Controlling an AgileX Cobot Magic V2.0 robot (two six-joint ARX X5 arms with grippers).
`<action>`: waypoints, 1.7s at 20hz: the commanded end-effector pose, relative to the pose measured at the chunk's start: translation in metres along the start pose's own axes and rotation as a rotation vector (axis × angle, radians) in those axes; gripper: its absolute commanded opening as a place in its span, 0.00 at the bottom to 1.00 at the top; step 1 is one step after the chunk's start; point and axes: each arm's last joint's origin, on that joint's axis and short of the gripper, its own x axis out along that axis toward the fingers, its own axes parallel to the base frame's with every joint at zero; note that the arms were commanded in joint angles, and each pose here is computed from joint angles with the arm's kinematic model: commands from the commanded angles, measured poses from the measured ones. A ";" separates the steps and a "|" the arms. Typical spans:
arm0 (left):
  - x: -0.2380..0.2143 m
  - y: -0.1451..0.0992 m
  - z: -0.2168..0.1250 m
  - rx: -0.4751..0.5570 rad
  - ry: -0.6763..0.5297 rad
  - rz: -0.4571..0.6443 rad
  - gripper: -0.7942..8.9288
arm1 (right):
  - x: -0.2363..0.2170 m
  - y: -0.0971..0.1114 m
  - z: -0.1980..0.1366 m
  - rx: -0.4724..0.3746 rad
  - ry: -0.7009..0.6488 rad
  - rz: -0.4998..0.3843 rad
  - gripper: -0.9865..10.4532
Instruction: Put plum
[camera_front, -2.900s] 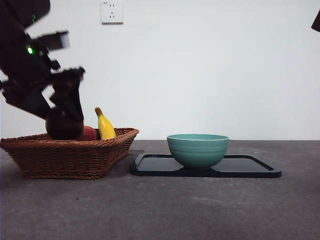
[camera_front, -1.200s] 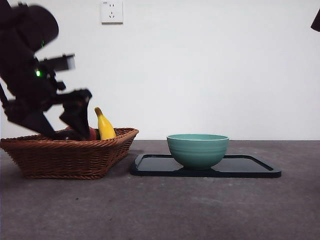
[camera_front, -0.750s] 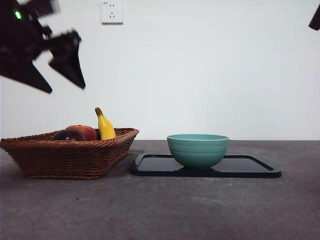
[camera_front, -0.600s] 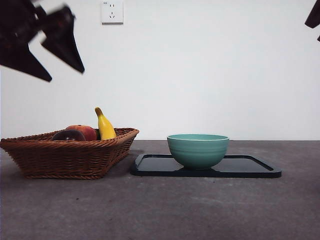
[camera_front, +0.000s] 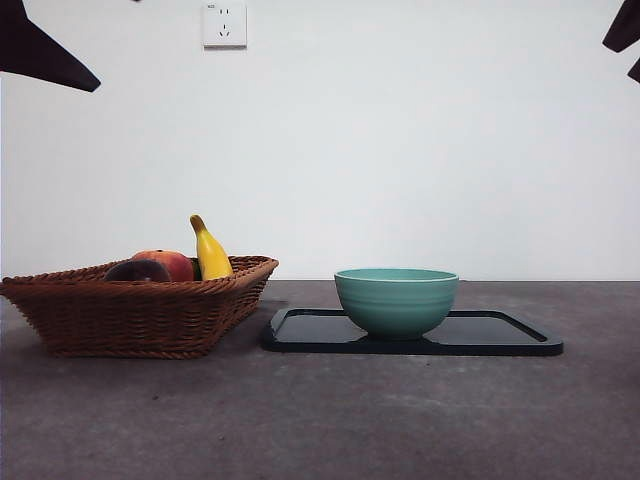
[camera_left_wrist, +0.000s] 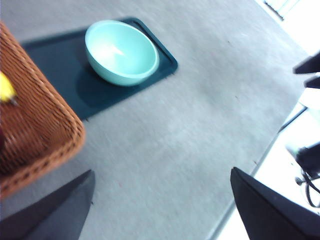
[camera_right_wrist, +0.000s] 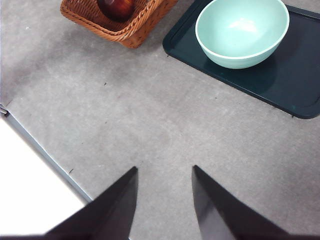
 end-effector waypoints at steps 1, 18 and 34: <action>0.000 -0.001 0.001 0.003 0.013 -0.010 0.53 | -0.001 0.001 0.003 -0.010 -0.012 0.005 0.24; 0.000 -0.001 0.000 -0.001 0.023 -0.011 0.53 | 0.001 -0.003 0.026 0.182 -0.141 -0.112 0.28; 0.000 -0.001 0.000 -0.001 0.023 -0.011 0.53 | 0.122 -0.081 0.146 0.243 0.111 -0.241 0.29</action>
